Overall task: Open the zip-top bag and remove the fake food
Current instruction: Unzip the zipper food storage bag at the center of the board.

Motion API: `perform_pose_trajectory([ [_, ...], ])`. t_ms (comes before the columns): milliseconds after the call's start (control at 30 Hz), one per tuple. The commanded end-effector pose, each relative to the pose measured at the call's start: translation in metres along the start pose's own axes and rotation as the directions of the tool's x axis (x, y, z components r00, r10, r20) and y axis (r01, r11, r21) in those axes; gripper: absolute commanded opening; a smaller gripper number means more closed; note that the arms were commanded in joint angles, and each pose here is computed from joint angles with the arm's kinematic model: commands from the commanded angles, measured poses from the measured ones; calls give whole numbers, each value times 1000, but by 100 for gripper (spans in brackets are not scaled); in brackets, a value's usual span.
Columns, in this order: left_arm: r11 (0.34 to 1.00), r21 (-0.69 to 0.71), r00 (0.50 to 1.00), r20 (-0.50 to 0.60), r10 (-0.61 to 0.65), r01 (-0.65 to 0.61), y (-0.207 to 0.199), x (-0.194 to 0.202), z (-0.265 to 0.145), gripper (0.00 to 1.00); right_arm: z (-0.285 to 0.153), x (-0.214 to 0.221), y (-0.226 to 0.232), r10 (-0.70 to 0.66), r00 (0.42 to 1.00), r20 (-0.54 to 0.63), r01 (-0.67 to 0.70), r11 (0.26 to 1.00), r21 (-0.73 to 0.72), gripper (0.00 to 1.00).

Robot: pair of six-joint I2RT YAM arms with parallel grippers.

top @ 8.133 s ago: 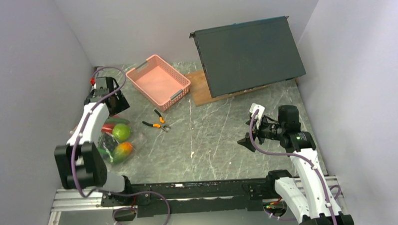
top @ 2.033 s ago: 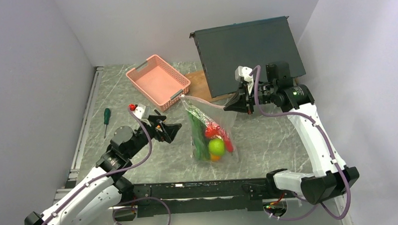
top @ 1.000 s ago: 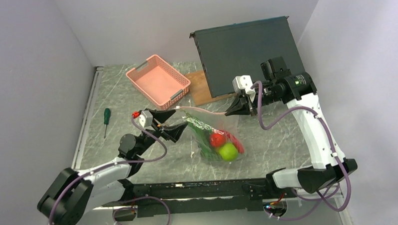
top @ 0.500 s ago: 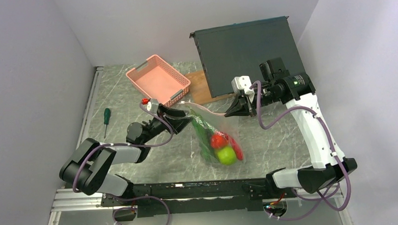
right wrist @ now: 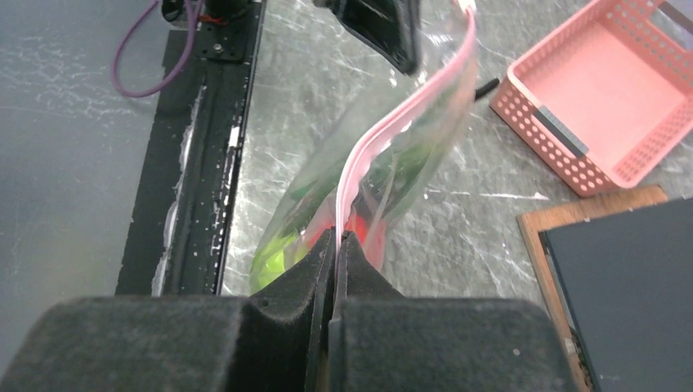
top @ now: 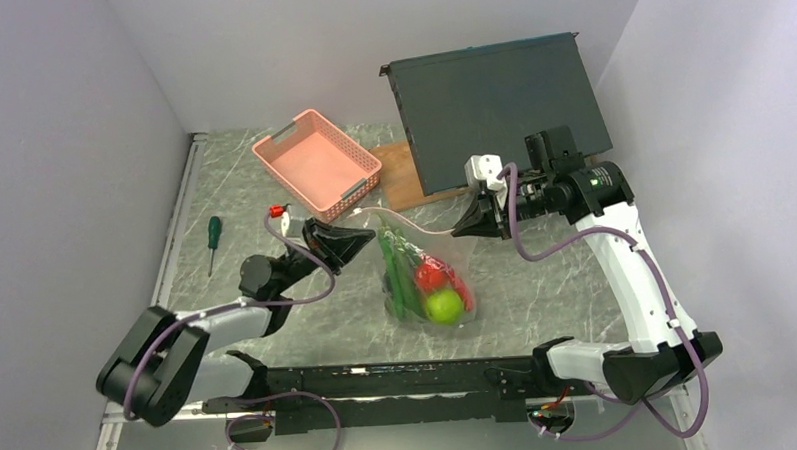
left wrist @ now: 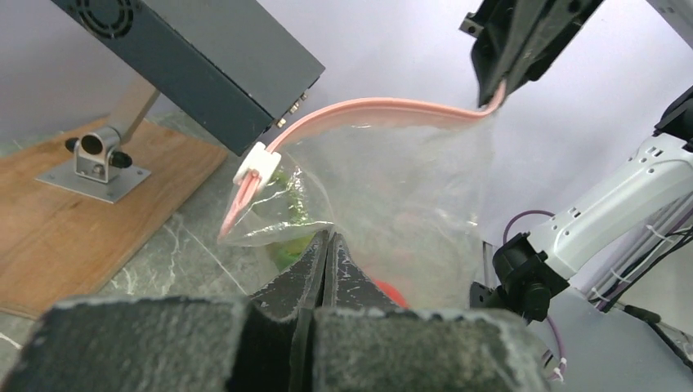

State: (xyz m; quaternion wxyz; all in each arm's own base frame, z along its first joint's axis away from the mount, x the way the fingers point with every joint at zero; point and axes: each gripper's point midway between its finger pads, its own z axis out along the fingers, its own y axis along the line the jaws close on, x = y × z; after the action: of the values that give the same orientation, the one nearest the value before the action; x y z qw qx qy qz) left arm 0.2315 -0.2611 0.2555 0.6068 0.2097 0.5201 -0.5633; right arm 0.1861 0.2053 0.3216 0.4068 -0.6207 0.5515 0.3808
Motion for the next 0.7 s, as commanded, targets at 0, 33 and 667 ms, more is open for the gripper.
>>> perform_pose_trajectory([
  [0, 991, -31, 990, 49, 130, -128, -6, -23, -6, 0, -7, -2, -18, 3, 1000, 3, -3, 995, 104, 0],
  [33, 989, -47, 988, 51, 146, -144, -6, -26, -8, 0, -8, 0, -21, 12, 1000, 1, -12, 993, 120, 0],
  [667, 962, -103, 967, -22, 252, -253, -7, -29, -5, 0, -7, 35, -36, 105, 991, -88, -88, 979, 182, 17],
])
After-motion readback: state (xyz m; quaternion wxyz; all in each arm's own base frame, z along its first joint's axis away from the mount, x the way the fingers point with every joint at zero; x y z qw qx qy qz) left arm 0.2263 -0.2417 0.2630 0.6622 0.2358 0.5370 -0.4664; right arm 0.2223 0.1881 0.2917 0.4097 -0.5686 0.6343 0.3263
